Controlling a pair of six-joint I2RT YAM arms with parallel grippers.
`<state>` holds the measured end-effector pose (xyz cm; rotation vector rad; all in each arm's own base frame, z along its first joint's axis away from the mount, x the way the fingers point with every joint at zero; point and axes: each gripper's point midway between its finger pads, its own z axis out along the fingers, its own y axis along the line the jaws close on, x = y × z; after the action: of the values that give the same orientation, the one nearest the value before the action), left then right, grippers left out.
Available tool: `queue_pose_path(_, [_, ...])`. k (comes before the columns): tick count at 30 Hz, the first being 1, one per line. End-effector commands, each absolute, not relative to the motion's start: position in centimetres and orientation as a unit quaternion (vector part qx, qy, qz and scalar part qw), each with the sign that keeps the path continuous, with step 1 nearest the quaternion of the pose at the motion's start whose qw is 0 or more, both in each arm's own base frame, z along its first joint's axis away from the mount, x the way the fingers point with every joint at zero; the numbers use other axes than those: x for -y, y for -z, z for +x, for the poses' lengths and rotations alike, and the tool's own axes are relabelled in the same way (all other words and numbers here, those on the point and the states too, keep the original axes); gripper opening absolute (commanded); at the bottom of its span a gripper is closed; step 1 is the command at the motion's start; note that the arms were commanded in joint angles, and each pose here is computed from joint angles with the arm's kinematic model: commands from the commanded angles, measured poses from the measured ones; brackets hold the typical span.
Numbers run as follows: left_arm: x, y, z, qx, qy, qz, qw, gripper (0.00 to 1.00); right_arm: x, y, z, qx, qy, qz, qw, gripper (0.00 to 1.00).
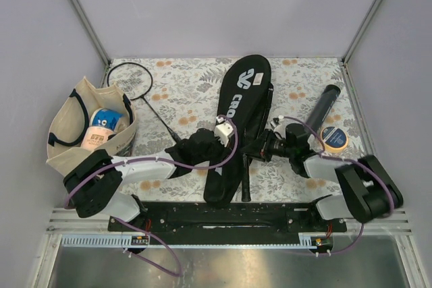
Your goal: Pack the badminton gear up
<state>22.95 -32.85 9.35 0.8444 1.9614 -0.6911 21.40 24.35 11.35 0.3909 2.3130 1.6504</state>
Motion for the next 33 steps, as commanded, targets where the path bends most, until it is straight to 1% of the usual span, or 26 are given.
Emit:
queue_pose_path(1, [34.7,-13.5,22.5,-0.758,0.357,0.294,0.459,0.00,-25.8,-13.8,27.5,-0.748,-0.609,0.121,0.236,0.00])
queue_pose_path(5, [34.9,-13.8,21.8,-0.763,0.386,0.270,0.443,0.00,-26.3,-12.8,30.0,-0.737,-0.612,0.141,0.252,0.00])
queue_pose_path(10, [34.9,-13.9,21.0,-0.768,0.414,0.240,0.425,0.00,-26.3,-11.4,31.7,-0.737,-0.601,0.162,0.263,0.00])
queue_pose_path(14, [35.0,-13.7,20.6,-0.768,0.432,0.217,0.419,0.00,-26.5,-10.3,32.2,-0.747,-0.582,0.169,0.273,0.00])
queue_pose_path(19, [35.0,-12.8,20.4,-0.773,0.440,0.206,0.407,0.00,-26.9,-10.6,32.7,-0.744,-0.577,0.178,0.285,0.00])
queue_pose_path(27, [35.9,-14.0,20.2,-0.760,0.475,0.187,0.401,0.00,-28.4,-10.0,33.7,-0.751,-0.539,0.205,0.323,0.00])
queue_pose_path(33, [36.0,-13.4,20.1,-0.764,0.484,0.170,0.392,0.00,-28.8,-9.6,34.6,-0.747,-0.521,0.241,0.335,0.00])
